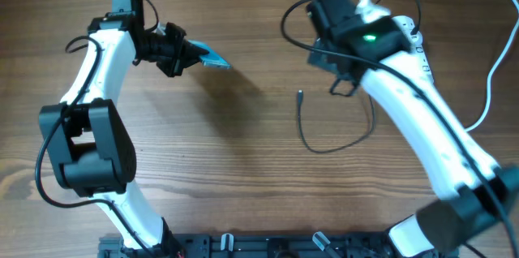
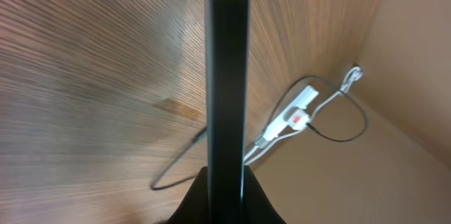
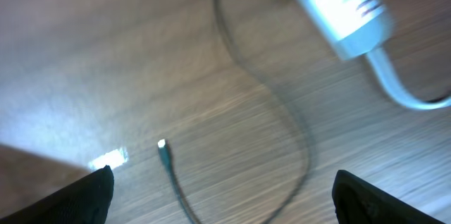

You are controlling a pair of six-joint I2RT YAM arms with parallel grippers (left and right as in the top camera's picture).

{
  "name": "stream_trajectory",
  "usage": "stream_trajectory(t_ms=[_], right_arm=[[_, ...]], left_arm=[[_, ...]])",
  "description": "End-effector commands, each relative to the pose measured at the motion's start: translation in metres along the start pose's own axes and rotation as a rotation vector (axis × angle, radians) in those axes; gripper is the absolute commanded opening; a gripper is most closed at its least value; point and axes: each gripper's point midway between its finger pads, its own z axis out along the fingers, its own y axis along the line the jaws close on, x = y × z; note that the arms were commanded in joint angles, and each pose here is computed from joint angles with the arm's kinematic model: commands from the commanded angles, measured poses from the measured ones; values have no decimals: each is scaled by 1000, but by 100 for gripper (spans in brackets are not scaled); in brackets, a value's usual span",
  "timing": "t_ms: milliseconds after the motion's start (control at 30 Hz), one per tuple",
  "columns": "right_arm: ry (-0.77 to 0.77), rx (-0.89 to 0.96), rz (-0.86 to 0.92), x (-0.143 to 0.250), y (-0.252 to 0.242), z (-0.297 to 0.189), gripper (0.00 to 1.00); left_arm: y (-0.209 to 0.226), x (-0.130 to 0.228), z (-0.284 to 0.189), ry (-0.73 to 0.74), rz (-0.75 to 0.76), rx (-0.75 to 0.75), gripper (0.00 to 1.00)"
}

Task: Plug charger to phone and switch on socket
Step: 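Grasp the black USB-C cable end with the right gripper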

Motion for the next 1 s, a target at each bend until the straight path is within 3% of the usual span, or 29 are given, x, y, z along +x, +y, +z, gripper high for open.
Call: stream_trajectory(t_ms=[0, 33, 167, 233, 333, 433, 833, 967], right_arm=[[251, -147, -136, 55, 40, 43, 100], [317, -207, -222, 72, 54, 59, 100], [454, -123, -285, 110, 48, 110, 100], [525, -166, -383, 129, 54, 128, 100], [544, -175, -395, 136, 58, 140, 86], [491, -146, -396, 126, 57, 146, 54], [470, -109, -353, 131, 49, 159, 43], [471, -107, -350, 137, 47, 165, 33]], left_arm=[[-8, 1, -11, -34, 130, 6, 4], [-3, -3, -11, -58, 126, -21, 4], [13, -10, -13, -105, 96, -106, 4], [12, -11, -13, -109, 101, -102, 4], [12, -11, -13, -109, 101, -102, 4], [12, -11, -13, -109, 101, -102, 4], [13, -10, -13, -107, 99, -104, 4], [13, -10, -13, -107, 99, -104, 4]])
